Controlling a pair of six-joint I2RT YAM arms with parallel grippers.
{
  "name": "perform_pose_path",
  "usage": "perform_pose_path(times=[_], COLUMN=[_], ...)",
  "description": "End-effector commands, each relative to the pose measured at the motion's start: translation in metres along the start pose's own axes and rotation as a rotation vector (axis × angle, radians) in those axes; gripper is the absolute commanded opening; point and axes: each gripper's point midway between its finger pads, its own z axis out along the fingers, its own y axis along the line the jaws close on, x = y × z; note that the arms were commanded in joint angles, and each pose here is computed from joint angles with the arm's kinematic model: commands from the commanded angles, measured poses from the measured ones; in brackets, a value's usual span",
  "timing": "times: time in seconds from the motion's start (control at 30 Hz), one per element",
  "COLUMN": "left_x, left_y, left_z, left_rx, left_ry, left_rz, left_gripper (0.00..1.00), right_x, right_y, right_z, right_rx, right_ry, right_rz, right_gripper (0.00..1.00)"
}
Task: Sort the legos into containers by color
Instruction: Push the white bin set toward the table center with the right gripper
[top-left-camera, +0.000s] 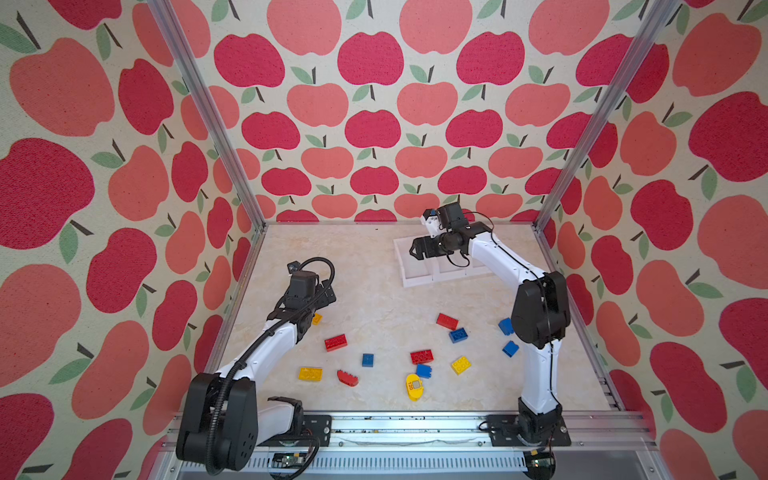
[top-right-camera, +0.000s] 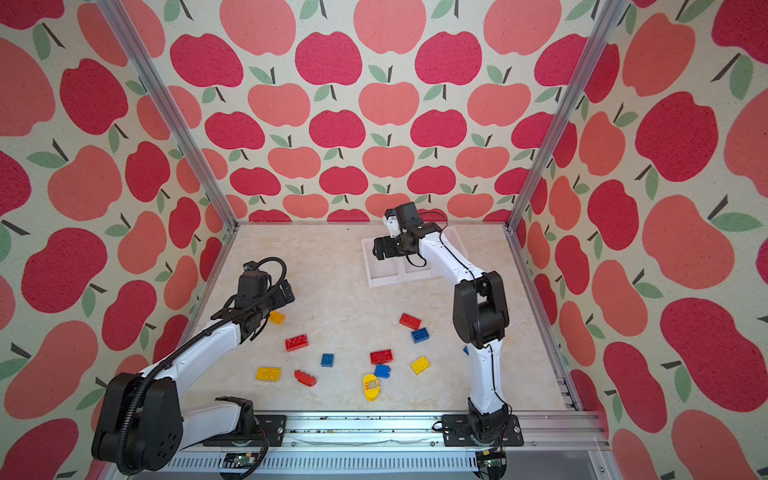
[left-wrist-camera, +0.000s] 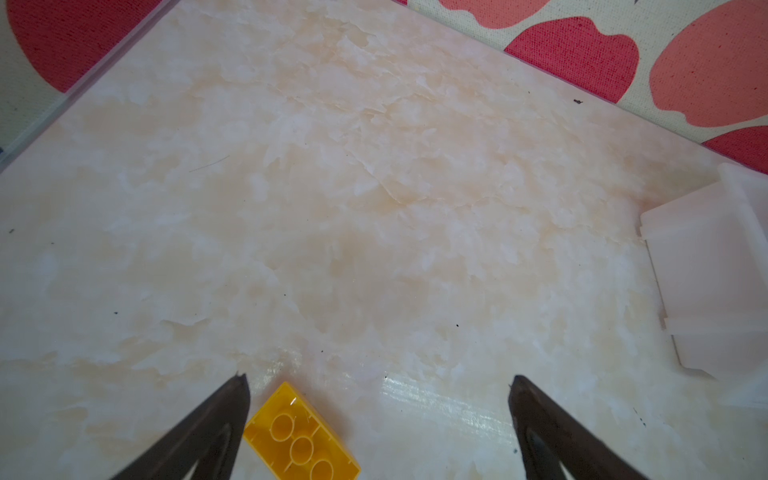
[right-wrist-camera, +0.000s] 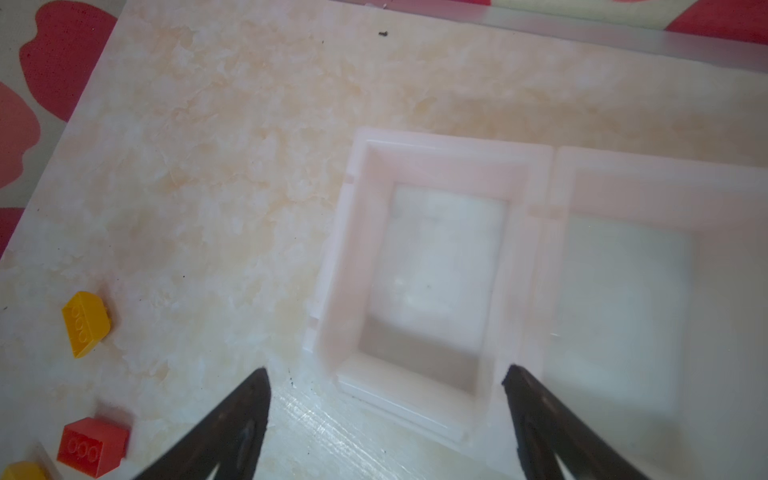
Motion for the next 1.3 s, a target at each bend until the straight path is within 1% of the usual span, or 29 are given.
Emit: perform_pose_path(times=[0.0,0.1,0.17,0.23,0.37,0.6,0.7,0.77,1.27], left_x=[-0.007,-0.007,-0.007,-0.007,-0.007,-0.005,-0.004,-0.003,-0.005], left_y=[-0.004,-0.007,-0.009,-0.010,-0.013,-0.012,-0.011,-0.010,-0.013], left_z=[-0.001,0.001,0.002,0.004,0.005,0.003,0.002,0.002,0.004], left_rx=[0.003,0.011,0.015,0.019,0.024,0.018,0.017,0.015,0.022], left_ry=[-0.008,-0.004,0.001,0.005,0.011,0.015,0.017,0.018,0.017], left_rz=[-0.017,-0.015,-0.013,-0.012,-0.008,-0.002,-0.003,-0.005,-0.005], left_gripper=[0.99,0.99,0.99,0.99,0.99,0.99,0.99,0.99,0.99], right_x=[-0.002,0.001,0.007,0.013,0.028,0.046,0.050,0.054,0.064], right_y=[-0.050,-0.093,-0.115,-0.131,-0.148,-0.155,-0.159,-0.158,-0.147], right_z=[-0.028,-0.037,-0.036,-0.029,-0.013,0.011,0.016,0.019,0.026], right_rx=[0.135,0.214,0.250,0.264,0.273,0.269,0.276,0.275,0.337], right_ry=[0.001,0.008,0.026,0.052,0.097,0.156,0.175,0.189,0.237], right_rz=[0.021,0.069,0.083,0.098,0.127,0.145,0.152,0.153,0.076], right_gripper=[0.89,0.85,0.83,0.82,0.81,0.75,0.68,0.62,0.27])
